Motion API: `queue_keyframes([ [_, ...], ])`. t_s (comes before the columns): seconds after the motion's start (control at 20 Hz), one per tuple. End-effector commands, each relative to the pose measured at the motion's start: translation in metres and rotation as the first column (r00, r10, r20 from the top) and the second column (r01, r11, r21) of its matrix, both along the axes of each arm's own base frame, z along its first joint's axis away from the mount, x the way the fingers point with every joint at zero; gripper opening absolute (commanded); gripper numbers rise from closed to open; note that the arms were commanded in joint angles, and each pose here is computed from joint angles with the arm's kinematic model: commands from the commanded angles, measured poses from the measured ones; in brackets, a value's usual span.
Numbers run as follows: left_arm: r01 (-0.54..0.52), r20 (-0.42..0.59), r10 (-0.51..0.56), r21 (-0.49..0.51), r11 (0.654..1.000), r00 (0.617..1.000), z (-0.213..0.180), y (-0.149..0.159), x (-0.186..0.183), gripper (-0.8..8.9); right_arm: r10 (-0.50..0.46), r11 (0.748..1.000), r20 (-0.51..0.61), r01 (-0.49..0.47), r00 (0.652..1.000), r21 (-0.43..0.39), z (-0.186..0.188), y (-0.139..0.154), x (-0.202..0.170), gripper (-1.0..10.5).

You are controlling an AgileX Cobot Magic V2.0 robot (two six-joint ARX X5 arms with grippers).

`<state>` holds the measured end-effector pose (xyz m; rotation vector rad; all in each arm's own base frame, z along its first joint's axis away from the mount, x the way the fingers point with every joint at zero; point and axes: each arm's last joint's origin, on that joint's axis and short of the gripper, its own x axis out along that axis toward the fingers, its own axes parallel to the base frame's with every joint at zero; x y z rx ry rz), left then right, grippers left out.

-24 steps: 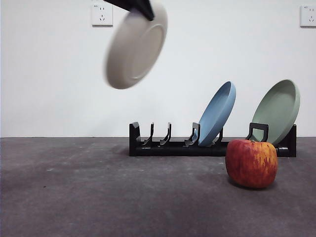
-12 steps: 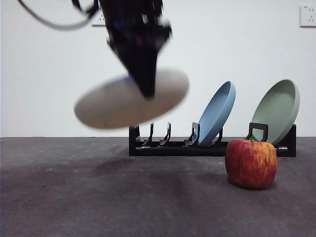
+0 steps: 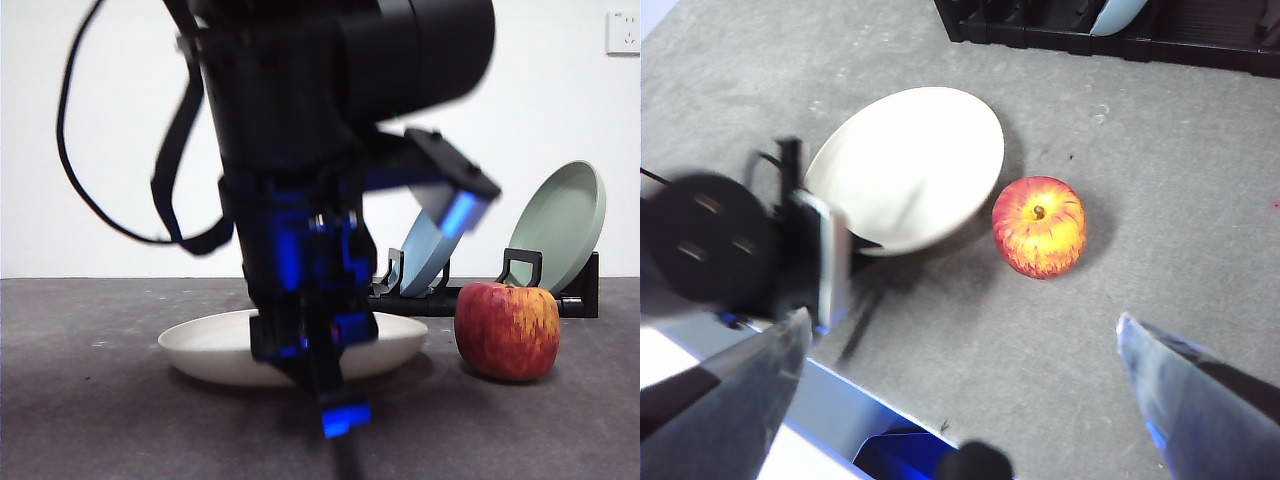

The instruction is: Take the yellow plate from the plate rack,put the plate on the table,take the apple from the table,put the apple in the plate

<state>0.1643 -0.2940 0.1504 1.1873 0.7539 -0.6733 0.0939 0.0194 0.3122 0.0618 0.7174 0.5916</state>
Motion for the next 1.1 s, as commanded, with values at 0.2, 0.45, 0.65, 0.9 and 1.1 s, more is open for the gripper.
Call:
queue_keyframes([
  [0.2,-0.016,-0.091,0.014,-0.030,0.999,0.996,-0.015,-0.002,-0.005,0.41,-0.001,1.000,0.004,0.001,1.000,0.005,0.001,0.000,0.000,6.3],
  [0.45,-0.036,-0.091,0.032,-0.041,0.999,0.995,-0.013,-0.002,-0.005,2.92,-0.001,1.000,0.002,0.001,1.000,0.005,0.001,0.000,0.000,6.3],
  [0.65,-0.042,-0.060,0.035,-0.109,0.993,0.998,0.011,0.001,-0.007,2.92,-0.001,1.000,-0.005,0.001,1.000,0.004,0.000,0.000,0.002,6.3],
  [0.9,-0.073,-0.066,0.052,-0.372,0.925,0.996,0.088,0.019,-0.018,2.92,-0.006,1.000,-0.028,0.006,1.000,0.004,-0.002,0.001,0.020,6.3],
  [1.1,-0.080,-0.128,-0.005,-0.648,0.758,0.992,0.165,0.048,-0.038,2.92,0.004,1.000,-0.029,-0.003,1.000,0.028,-0.008,0.009,0.058,6.3],
])
